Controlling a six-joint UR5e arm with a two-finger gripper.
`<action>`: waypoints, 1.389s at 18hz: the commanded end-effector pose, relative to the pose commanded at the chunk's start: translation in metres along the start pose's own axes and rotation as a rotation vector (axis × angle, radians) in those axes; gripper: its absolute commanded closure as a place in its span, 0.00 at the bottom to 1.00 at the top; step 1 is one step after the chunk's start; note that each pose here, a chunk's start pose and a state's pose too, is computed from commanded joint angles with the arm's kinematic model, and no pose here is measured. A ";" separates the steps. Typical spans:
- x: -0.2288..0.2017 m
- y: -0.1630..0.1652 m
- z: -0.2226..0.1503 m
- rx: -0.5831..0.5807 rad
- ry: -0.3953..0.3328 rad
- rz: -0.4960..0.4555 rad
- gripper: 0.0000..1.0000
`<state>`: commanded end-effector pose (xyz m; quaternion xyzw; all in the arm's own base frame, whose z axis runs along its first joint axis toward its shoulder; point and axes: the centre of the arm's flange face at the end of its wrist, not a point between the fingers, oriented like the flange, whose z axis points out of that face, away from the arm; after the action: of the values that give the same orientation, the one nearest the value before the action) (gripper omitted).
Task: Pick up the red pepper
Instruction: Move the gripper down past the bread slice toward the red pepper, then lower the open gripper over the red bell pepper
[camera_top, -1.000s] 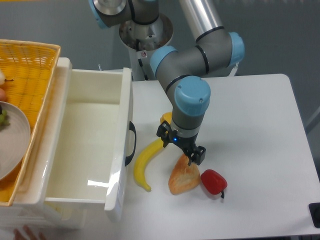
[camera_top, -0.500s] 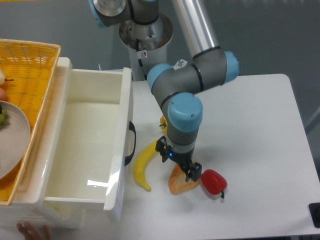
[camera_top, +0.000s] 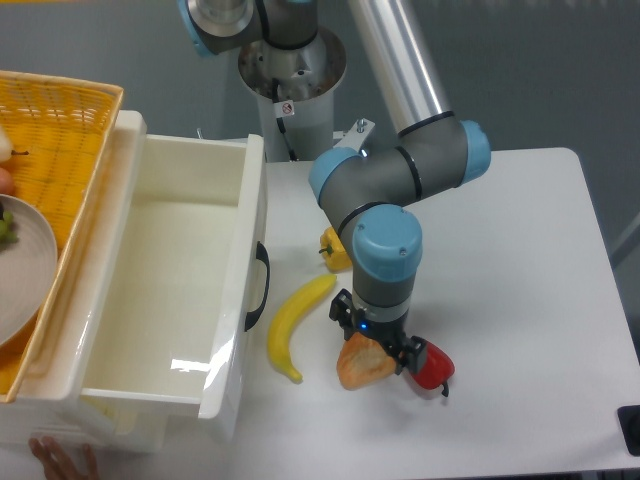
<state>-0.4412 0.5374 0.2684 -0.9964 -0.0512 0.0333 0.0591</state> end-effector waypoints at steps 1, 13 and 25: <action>0.000 0.002 0.000 -0.003 -0.001 -0.031 0.00; -0.028 0.016 0.015 0.010 -0.044 -0.574 0.00; -0.070 0.039 0.053 -0.052 -0.082 -0.781 0.00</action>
<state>-0.5105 0.4979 0.2157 -0.9008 -0.4298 0.0469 0.0399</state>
